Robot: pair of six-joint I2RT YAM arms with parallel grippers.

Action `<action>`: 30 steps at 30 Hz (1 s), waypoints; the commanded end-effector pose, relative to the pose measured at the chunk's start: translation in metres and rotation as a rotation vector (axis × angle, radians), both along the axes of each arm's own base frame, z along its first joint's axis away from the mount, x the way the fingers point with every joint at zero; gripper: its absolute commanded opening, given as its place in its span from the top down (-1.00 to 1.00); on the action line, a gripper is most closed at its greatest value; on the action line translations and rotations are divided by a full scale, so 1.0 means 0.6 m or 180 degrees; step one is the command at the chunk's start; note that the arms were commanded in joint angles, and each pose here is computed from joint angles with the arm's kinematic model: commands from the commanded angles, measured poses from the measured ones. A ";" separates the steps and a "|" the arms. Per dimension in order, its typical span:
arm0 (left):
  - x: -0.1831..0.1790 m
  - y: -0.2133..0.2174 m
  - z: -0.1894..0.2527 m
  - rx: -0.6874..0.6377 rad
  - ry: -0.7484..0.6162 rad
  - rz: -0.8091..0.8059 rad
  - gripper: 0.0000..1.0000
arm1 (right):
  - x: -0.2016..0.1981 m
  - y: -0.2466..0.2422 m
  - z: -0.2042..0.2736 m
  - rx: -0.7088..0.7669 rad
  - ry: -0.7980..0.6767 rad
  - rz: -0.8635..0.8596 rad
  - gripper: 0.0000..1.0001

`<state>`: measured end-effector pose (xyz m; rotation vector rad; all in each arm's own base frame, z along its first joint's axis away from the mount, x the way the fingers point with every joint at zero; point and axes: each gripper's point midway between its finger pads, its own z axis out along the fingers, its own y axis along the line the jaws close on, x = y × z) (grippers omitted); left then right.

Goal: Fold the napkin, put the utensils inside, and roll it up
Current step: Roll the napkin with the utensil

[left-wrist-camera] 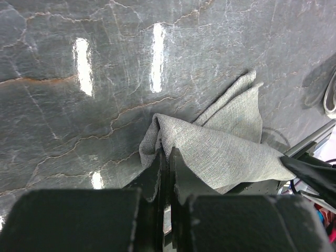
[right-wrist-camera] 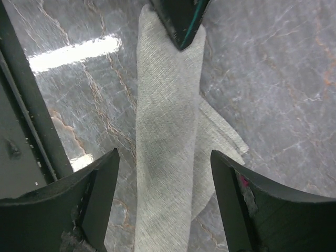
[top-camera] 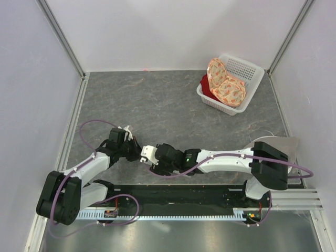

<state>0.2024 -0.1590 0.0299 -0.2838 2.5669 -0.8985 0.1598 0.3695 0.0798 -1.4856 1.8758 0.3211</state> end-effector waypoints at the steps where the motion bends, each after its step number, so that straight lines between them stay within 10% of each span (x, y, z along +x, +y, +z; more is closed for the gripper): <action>1: 0.014 0.000 0.010 0.0037 -0.0059 -0.0024 0.96 | 0.012 0.009 -0.015 -0.0054 -0.0136 -0.0006 -0.57; 11: 0.017 -0.006 0.018 -0.0013 -0.0129 -0.0086 0.96 | 0.008 -0.006 -0.076 -0.0254 0.0477 -0.0031 -0.09; 18: 0.031 -0.003 0.046 0.0016 -0.0361 -0.0090 -0.22 | -0.039 0.002 -0.079 0.0041 0.1675 0.0342 0.21; 30: 0.030 0.024 0.076 0.0139 -0.0819 0.0143 -0.32 | -0.042 -0.007 -0.069 0.0553 0.3281 0.0387 0.23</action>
